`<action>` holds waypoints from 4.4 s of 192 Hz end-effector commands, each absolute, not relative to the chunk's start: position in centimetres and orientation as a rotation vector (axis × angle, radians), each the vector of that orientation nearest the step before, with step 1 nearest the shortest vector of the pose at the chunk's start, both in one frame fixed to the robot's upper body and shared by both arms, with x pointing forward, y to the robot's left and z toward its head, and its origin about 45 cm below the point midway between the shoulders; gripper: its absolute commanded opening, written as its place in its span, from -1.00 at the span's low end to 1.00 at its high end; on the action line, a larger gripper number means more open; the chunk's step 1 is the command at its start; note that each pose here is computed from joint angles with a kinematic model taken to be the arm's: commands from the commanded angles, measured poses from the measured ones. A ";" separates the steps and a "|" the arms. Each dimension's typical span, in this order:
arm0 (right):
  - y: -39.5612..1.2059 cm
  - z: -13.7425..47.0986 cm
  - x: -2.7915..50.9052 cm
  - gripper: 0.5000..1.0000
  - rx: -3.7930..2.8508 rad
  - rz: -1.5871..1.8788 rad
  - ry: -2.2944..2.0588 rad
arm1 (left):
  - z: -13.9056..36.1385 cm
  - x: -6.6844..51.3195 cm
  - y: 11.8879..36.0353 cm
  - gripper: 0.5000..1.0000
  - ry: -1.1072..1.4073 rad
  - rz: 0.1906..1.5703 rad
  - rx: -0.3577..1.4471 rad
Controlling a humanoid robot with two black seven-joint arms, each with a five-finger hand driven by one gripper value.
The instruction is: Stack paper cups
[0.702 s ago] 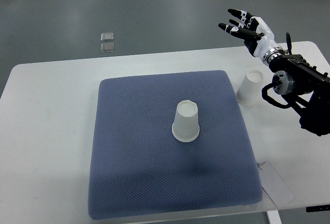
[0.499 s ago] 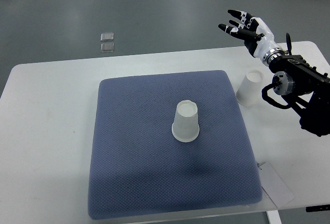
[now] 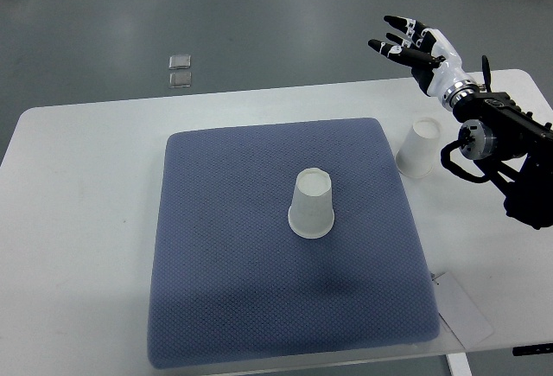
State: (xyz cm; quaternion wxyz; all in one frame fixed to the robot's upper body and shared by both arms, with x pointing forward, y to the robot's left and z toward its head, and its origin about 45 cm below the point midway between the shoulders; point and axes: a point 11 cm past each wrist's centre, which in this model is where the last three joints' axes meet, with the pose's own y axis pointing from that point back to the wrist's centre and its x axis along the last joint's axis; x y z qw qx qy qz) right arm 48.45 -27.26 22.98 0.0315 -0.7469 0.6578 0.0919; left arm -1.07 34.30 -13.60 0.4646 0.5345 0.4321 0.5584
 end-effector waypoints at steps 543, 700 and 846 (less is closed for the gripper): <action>-35.4 21.7 45.4 0.64 -3.423 -1.353 1.648 | -13.6 -1.1 34.3 1.00 1.063 1.372 1.313; -36.3 20.8 45.8 0.64 -3.443 -1.614 1.638 | -13.6 -1.1 34.3 1.00 1.062 1.373 1.312; -34.7 19.4 45.7 0.64 -3.483 -1.649 1.552 | -13.6 -1.1 34.3 1.00 1.063 1.372 1.313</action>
